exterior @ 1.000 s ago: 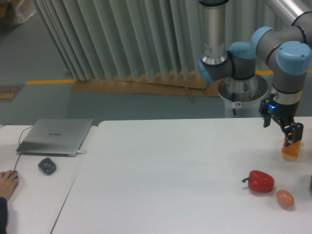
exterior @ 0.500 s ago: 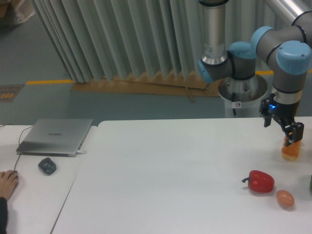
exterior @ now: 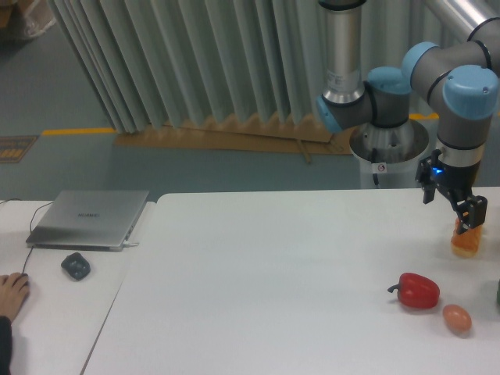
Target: Place the red peppers in a basket
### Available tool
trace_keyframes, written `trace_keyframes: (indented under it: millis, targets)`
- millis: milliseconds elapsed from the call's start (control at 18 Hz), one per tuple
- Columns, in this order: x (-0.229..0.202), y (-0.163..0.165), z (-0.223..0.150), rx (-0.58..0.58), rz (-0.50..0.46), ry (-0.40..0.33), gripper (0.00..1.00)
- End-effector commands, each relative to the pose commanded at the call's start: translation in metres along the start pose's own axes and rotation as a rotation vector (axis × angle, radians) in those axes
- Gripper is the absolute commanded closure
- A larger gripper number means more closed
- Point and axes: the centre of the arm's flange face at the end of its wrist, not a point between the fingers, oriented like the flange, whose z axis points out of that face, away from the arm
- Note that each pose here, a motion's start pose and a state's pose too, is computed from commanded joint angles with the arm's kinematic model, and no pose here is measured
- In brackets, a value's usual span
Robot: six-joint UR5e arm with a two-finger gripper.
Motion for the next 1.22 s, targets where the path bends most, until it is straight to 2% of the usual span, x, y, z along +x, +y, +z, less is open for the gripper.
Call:
trace_keyframes:
  millis: [333,444,556,667,778,889,1056,1222]
  targets:
    - [-0.001,0.0,-0.004,0.0,-0.014,-0.009,0.0]
    - [-0.005,0.001,-0.008,0.006,-0.111,-0.024,0.0]
    - [-0.012,0.003,-0.01,0.018,-0.18,-0.066,0.0]
    - [-0.034,0.004,-0.018,0.005,-0.217,-0.159,0.0]
    - [-0.044,0.007,-0.012,-0.045,-0.234,-0.171,0.0]
    - [-0.049,0.003,-0.005,-0.053,-0.206,-0.171,0.0]
    - [-0.048,-0.063,0.028,-0.069,-0.105,-0.135,0.0]
    - [-0.026,-0.096,0.059,-0.002,-0.04,-0.011,0.0]
